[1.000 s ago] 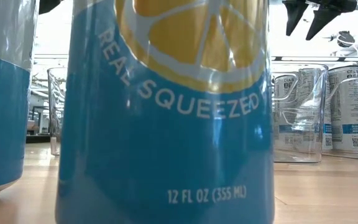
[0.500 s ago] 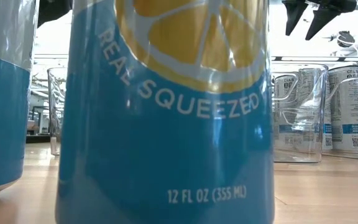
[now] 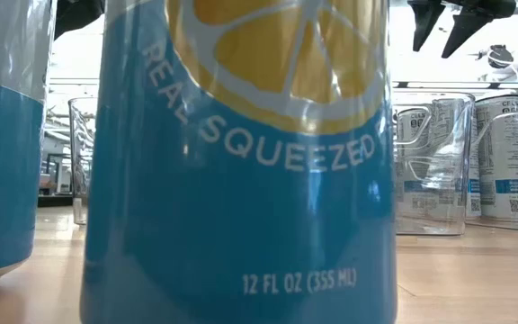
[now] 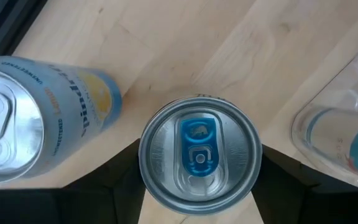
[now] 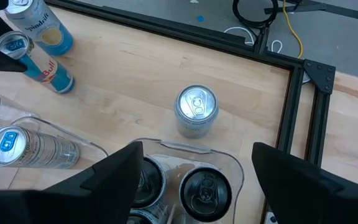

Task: Sort soda cans
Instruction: Put the top right blue soda can into the middle transparent bin

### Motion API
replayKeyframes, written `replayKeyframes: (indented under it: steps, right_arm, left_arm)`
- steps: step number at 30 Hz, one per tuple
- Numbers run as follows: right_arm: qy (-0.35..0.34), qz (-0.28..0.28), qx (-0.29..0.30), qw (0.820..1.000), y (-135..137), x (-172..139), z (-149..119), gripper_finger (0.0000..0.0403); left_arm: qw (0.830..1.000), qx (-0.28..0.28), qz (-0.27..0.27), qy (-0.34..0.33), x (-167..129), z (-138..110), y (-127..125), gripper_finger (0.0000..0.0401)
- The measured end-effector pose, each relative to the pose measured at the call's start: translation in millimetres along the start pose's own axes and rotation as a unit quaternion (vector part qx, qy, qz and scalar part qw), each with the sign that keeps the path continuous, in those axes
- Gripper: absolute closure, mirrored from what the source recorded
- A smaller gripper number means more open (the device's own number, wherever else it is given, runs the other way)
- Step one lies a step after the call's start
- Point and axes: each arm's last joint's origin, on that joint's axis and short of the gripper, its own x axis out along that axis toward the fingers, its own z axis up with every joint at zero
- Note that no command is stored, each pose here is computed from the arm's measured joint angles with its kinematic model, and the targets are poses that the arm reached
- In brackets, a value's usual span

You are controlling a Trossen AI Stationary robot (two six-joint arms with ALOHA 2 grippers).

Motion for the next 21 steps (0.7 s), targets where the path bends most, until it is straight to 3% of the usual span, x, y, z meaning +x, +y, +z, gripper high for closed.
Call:
replayKeyframes:
  steps: [9,16,21]
  right_arm:
    - [0.0,0.0,-0.001,1.0,0,0,0,0.0108]
    - [0.0,0.0,-0.001,1.0,0,0,0,0.0108]
    - [0.0,0.0,-0.003,1.0,0,0,0,0.0108]
  left_arm:
    - [1.0,-0.014,-0.003,-0.009,-15,-3,0,0.0161]
    - [0.995,-0.017,-0.031,-0.091,-63,1,-8,0.0159]
    - [0.978,0.022,-0.107,-0.177,-107,-1,-26,0.0157]
